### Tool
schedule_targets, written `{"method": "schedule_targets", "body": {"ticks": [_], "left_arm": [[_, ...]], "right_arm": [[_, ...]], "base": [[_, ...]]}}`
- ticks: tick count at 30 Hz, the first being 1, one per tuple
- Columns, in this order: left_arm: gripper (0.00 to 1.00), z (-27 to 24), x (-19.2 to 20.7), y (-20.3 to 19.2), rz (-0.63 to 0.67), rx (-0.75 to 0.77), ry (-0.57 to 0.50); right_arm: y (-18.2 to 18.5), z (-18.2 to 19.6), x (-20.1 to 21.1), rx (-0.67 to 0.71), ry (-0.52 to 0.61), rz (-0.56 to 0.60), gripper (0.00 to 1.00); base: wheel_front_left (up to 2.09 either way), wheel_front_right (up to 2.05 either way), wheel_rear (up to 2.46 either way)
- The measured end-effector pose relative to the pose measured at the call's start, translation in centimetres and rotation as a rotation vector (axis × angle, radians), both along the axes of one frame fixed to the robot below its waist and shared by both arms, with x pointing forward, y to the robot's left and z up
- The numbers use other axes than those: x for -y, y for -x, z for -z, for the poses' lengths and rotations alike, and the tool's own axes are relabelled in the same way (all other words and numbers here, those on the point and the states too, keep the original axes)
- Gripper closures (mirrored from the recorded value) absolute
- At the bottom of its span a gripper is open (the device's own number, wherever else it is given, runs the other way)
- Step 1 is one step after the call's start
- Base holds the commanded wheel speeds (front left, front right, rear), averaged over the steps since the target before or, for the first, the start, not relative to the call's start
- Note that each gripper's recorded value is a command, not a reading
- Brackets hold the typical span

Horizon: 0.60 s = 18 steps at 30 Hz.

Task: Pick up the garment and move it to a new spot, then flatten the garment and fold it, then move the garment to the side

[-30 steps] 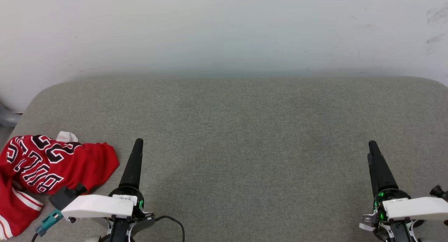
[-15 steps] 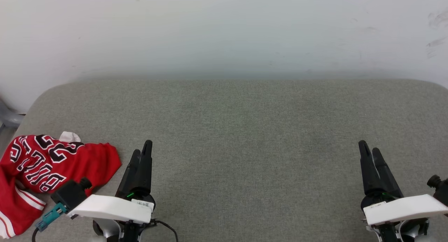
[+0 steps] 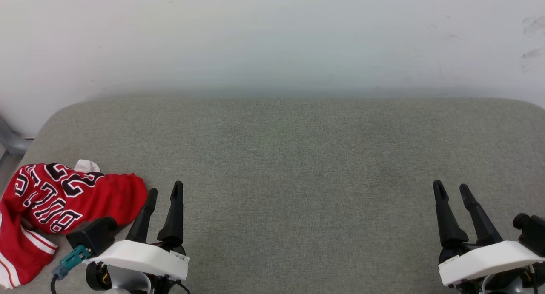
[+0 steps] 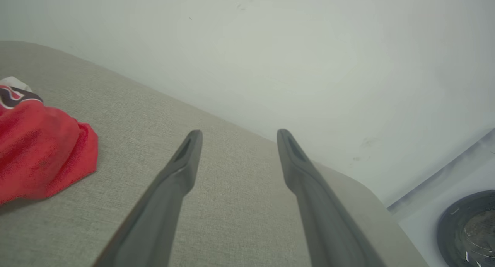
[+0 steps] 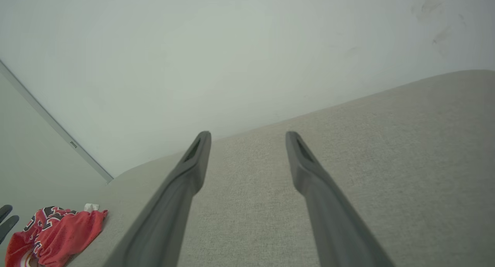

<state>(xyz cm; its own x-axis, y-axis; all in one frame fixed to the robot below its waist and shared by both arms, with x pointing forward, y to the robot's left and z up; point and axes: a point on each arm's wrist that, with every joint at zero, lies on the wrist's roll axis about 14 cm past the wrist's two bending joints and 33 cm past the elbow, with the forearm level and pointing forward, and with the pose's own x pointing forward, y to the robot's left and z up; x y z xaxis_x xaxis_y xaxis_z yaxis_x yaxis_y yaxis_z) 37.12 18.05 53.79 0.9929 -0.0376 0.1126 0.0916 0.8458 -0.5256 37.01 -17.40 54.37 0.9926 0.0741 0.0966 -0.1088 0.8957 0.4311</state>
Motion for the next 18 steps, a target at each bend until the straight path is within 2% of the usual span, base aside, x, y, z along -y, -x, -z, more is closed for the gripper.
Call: {"method": "schedule_targets", "body": {"ticks": [9,18], "left_arm": [[0.00,0.77,-0.44,0.11,-0.017,-0.017,-0.162],[0.00,0.56,-0.32,0.21,-0.026,0.002,-0.267]], "right_arm": [[0.36,0.02,0.59,-0.014,0.138,0.017,0.00],[0.63,-0.53,0.45,-0.002,0.240,0.018,0.00]], "base": [[0.00,0.00,0.00],[0.00,0.00,0.00]]}}
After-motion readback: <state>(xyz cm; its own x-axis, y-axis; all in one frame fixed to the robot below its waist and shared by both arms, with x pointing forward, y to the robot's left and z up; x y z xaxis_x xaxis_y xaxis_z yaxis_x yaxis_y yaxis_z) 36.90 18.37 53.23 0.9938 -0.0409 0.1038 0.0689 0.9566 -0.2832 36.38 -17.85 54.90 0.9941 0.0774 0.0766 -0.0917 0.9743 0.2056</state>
